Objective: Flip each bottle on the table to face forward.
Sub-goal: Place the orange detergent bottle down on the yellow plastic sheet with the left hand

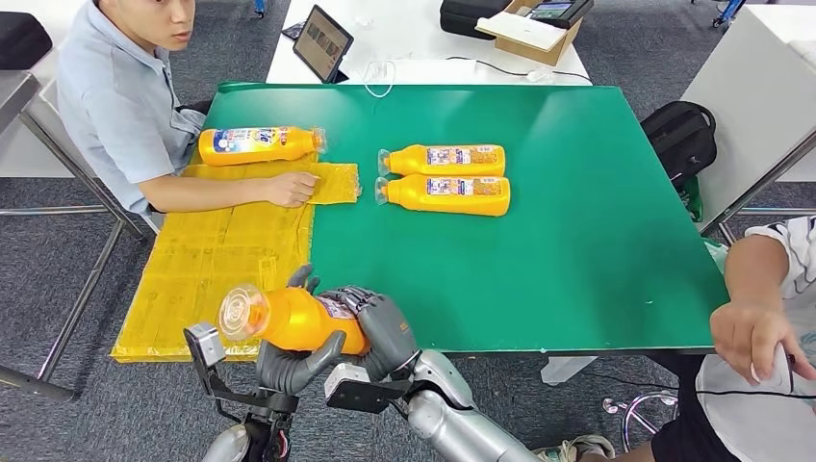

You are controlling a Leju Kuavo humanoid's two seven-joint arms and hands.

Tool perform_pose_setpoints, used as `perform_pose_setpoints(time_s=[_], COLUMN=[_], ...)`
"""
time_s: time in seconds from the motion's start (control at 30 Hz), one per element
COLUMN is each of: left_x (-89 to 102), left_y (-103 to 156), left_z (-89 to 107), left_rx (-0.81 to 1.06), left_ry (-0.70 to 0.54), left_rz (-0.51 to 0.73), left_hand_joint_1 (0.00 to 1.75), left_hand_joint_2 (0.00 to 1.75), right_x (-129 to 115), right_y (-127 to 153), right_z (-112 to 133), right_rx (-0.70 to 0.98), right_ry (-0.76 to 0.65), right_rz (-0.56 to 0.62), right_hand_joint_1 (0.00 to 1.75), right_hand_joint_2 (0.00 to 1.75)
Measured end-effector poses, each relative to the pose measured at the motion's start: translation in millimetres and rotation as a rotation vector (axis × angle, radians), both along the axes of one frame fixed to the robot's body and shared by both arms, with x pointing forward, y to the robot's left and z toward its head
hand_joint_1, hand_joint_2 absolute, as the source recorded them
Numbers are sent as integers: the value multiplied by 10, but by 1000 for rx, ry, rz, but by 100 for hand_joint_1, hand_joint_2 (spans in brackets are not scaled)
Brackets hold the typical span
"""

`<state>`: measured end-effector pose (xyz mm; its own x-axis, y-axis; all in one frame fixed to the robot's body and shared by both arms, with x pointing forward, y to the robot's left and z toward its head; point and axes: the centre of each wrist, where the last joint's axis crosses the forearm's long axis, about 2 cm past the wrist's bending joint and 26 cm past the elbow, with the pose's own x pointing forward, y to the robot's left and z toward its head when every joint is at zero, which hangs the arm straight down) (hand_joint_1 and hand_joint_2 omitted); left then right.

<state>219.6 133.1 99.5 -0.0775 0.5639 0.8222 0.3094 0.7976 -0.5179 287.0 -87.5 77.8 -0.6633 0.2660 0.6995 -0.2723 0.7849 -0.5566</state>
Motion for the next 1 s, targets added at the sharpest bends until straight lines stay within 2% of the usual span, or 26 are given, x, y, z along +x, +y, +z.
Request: perform_pose_setpoints(time_s=[0.03,0.17,0.43,0.6,0.8,1.0], left_x=[9,36,95,152,392,670], left_y=[-2,2,14,1,53,156], left_z=[-4,-13,-16,-28,-20,30], left_rx=[-2,-14,-49,-43,72,166], left_ry=[7,24,96,154,132,68], left_rz=[-5,-12,5,75,240,302], left_hand_joint_1=[175,175,175,175,175,175], left_hand_joint_2=[175,175,175,175,175,175], right_x=[1,-14,-43,-30,-142,-207], right_y=[7,37,51,13,126,181], right_z=[-8,-29,-54,-19,273,568], right_rx=[-6,-24,-72,-158,-124,-1], right_ry=[-5,-26,-137,-258,-440,-508], right_rz=[-6,-27,-125,-139,-146,-195], right_hand_joint_1=[0,0,0,0,0,0], right_hand_joint_2=[175,0,0,0,0,0])
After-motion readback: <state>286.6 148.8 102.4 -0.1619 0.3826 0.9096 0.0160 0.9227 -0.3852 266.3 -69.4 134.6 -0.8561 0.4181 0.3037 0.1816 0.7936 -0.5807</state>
